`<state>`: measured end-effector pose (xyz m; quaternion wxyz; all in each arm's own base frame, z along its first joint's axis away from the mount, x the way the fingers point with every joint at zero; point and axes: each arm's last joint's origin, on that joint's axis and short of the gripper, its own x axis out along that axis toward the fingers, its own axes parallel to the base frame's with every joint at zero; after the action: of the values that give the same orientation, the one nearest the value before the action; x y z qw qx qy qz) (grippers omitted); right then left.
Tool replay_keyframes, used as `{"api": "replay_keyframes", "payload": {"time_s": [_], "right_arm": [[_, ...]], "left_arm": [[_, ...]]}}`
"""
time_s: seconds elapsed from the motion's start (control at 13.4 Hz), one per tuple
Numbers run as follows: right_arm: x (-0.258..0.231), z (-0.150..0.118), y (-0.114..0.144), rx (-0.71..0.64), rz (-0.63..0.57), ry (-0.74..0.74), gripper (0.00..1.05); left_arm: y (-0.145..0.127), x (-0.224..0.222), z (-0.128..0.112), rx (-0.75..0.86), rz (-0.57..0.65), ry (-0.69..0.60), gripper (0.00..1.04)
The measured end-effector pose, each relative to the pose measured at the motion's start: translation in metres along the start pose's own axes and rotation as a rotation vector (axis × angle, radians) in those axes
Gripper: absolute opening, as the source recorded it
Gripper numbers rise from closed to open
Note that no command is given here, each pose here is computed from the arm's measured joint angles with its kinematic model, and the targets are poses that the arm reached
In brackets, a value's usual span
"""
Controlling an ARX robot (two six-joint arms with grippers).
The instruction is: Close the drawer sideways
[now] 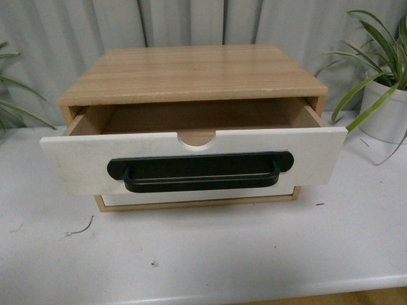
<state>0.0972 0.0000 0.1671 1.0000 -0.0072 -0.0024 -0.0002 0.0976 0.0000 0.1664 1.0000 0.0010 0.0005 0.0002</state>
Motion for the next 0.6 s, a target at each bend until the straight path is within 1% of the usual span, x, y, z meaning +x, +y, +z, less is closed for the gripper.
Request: {"api": "replay_keyframes", "payload": {"time_s": [0.6], "right_arm": [[0.0, 0.0, 0.0, 0.0, 0.0, 0.0, 0.98]], "left_arm": [[0.0, 0.0, 0.0, 0.0, 0.0, 0.0, 0.98]]}}
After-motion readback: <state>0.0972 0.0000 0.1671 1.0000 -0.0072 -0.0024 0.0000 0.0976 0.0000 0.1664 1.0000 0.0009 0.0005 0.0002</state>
